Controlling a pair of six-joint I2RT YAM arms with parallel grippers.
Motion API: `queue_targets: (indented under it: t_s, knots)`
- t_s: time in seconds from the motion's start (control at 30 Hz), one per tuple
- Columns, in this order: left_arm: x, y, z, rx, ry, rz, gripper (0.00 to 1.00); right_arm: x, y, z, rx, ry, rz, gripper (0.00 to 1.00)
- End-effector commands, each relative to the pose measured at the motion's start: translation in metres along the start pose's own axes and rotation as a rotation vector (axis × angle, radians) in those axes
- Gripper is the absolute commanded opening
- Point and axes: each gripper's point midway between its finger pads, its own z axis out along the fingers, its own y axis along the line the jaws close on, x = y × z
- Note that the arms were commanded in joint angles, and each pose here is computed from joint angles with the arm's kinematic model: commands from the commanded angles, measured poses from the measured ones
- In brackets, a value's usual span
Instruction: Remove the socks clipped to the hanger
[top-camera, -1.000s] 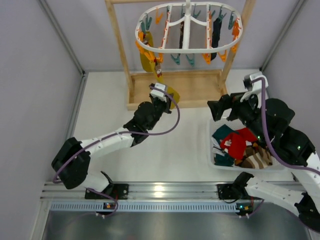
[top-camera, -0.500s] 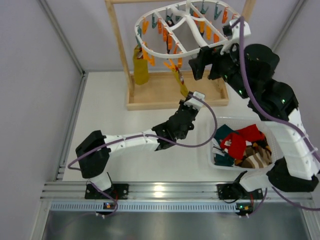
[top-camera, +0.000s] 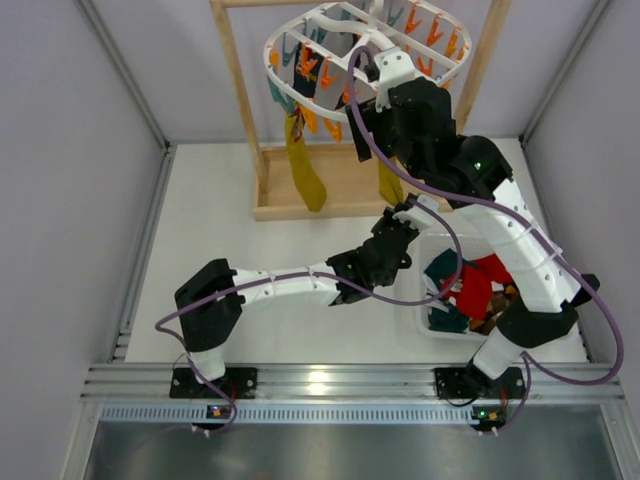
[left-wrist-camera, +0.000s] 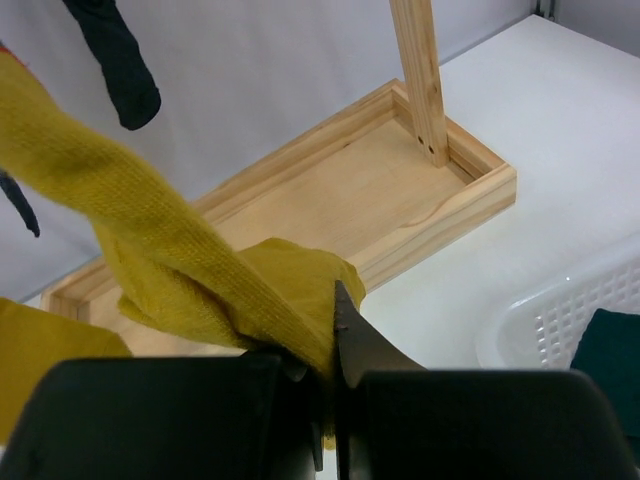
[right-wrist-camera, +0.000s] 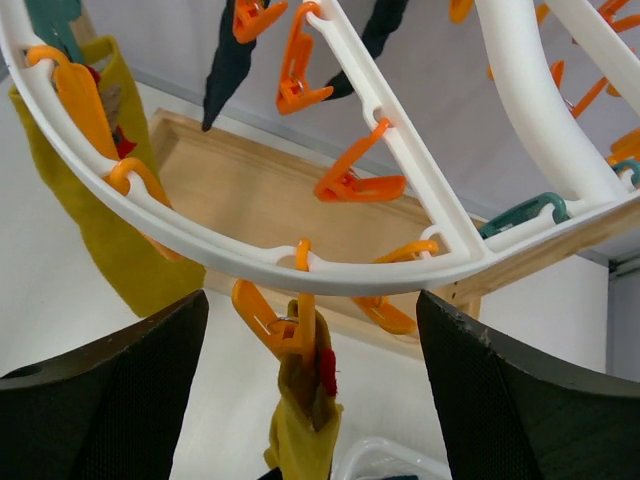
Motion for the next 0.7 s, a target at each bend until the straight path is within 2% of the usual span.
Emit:
queue_targets:
  t_s: [0.0, 0.23, 0.53, 0.67]
  knots:
    - [-0.022, 0.001, 0.001, -0.023, -0.036, -0.024, 0.00, -0.018, -0.016, -0.012, 0.072, -0.045, -0.021, 0.81]
    - [-0.022, -0.005, 0.001, -0.017, -0.037, -0.017, 0.00, -0.005, -0.005, -0.008, 0.053, -0.020, -0.034, 0.74]
    - [-0.024, -0.007, 0.001, -0.014, -0.037, -0.018, 0.00, -0.013, 0.009, -0.030, 0.011, -0.080, -0.005, 0.73]
    - [-0.027, -0.008, 0.000, -0.006, -0.043, -0.030, 0.00, -0.017, 0.008, -0.025, 0.044, -0.096, -0.025, 0.73]
